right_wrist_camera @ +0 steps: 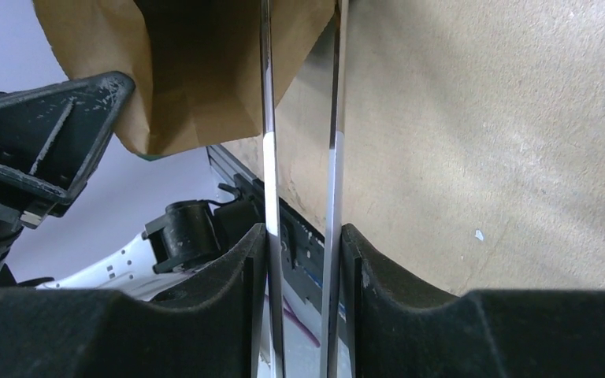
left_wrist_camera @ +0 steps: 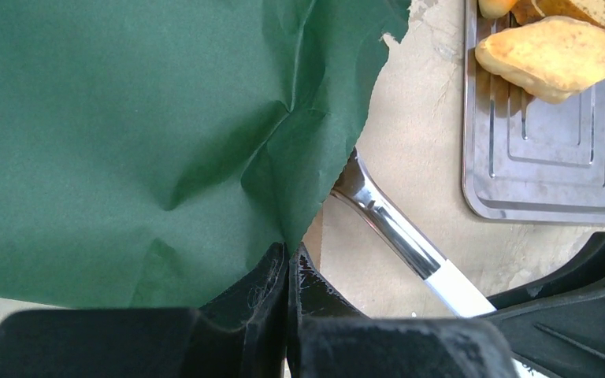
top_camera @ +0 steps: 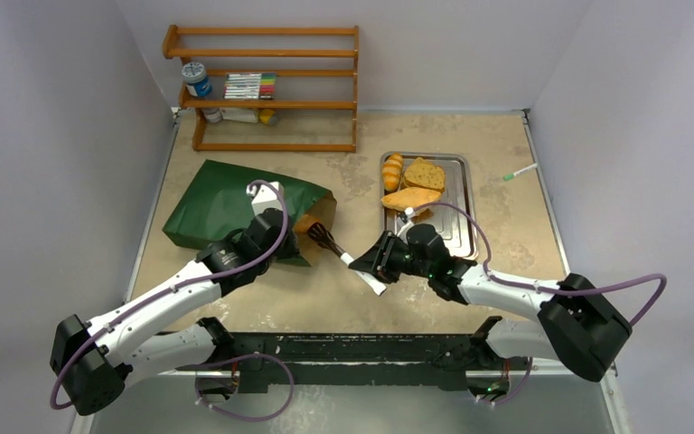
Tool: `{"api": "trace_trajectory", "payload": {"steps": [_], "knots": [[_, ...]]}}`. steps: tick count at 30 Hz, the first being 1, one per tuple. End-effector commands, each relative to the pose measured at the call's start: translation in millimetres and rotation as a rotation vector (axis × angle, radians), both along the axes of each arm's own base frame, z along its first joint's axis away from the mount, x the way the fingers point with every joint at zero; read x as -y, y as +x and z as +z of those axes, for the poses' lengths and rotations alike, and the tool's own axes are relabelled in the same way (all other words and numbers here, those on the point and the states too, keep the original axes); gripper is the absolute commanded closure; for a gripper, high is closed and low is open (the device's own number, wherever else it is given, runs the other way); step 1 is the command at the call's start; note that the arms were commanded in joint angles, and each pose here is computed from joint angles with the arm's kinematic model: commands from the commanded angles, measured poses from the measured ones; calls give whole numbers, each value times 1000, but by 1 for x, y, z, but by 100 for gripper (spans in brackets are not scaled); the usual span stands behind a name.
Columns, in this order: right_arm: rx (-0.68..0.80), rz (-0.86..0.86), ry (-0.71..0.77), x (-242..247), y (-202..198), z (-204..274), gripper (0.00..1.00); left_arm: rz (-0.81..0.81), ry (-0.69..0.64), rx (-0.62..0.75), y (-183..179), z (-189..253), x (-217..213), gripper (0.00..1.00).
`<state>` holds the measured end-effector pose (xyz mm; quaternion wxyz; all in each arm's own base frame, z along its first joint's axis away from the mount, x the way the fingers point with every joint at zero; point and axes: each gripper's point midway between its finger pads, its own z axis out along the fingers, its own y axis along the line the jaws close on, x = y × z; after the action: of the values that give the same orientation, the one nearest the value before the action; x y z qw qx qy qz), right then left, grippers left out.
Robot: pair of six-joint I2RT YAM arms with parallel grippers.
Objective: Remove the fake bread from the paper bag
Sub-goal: Take out the fake bread from the paper bag.
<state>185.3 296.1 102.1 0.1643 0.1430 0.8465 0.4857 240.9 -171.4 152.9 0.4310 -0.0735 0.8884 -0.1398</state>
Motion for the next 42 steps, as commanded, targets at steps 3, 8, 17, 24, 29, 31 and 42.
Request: {"api": "trace_trajectory", "payload": {"steps": [3, 8, 17, 24, 29, 31, 42], "knots": [[42, 24, 96, -12, 9, 22, 61, -25, -55, 50, 3, 12, 8, 100], [42, 26, 113, -16, 16, 24, 61, -36, -53, 50, 3, 12, 9, 100], [42, 45, 133, -24, 25, 21, 61, -57, -51, 42, 0, 8, 11, 100], [41, 73, 143, -33, 33, 18, 60, -73, -28, 36, -2, 8, 10, 100], [36, 88, 157, -37, 37, 17, 60, -74, -27, 35, -4, 7, 8, 100], [19, 102, 168, -39, 35, 16, 60, -72, -22, 35, -4, 7, 6, 100], [-23, 144, 200, -34, 16, 19, 60, -70, 1, 52, 3, 8, 8, 100]]}}
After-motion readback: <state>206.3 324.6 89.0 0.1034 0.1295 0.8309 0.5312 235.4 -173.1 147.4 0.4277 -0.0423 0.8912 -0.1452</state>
